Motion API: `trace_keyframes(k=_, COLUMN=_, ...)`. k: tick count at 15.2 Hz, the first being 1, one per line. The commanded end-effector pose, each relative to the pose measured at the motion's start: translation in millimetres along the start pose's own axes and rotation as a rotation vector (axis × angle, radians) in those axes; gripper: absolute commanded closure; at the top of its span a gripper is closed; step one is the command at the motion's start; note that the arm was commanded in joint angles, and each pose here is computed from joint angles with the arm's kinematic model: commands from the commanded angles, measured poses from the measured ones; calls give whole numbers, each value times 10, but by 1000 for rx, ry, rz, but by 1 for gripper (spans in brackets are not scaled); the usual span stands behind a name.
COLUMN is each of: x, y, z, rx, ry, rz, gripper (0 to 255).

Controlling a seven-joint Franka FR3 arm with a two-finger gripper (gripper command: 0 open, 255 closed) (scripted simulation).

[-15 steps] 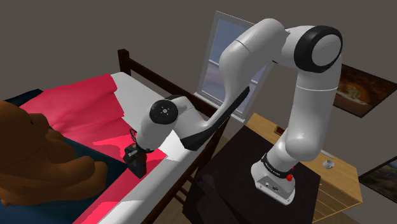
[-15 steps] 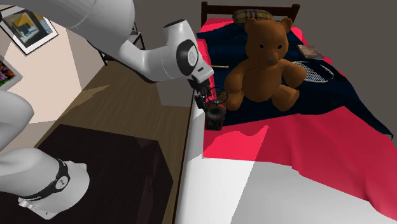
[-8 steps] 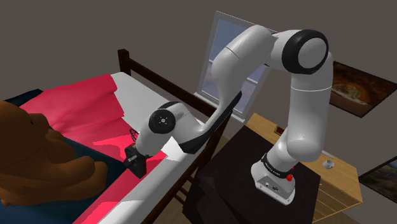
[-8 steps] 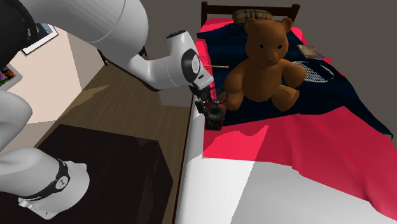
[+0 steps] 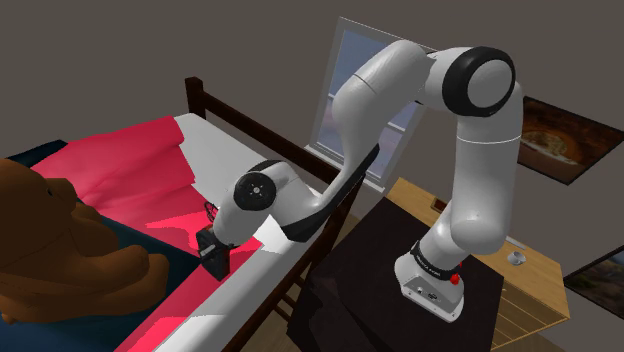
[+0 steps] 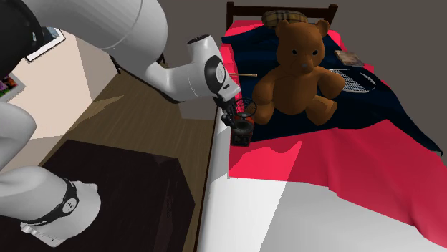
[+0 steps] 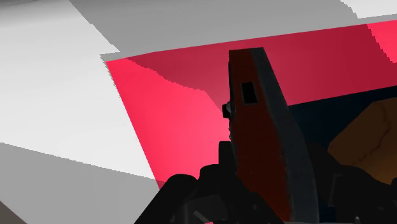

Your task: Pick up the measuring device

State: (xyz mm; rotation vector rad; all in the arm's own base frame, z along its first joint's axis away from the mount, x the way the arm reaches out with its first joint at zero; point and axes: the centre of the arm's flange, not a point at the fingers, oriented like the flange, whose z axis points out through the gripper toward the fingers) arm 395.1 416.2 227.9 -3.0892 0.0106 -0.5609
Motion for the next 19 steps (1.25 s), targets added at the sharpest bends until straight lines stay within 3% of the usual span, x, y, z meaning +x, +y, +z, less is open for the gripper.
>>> trace_keyframes(k=1, x=-3, y=4, z=5, rx=-1, ry=-1, rz=1, gripper=255)
trace_keyframes(k=19, x=282, y=-3, z=-742, rx=-1, ry=-1, rz=1, gripper=255)
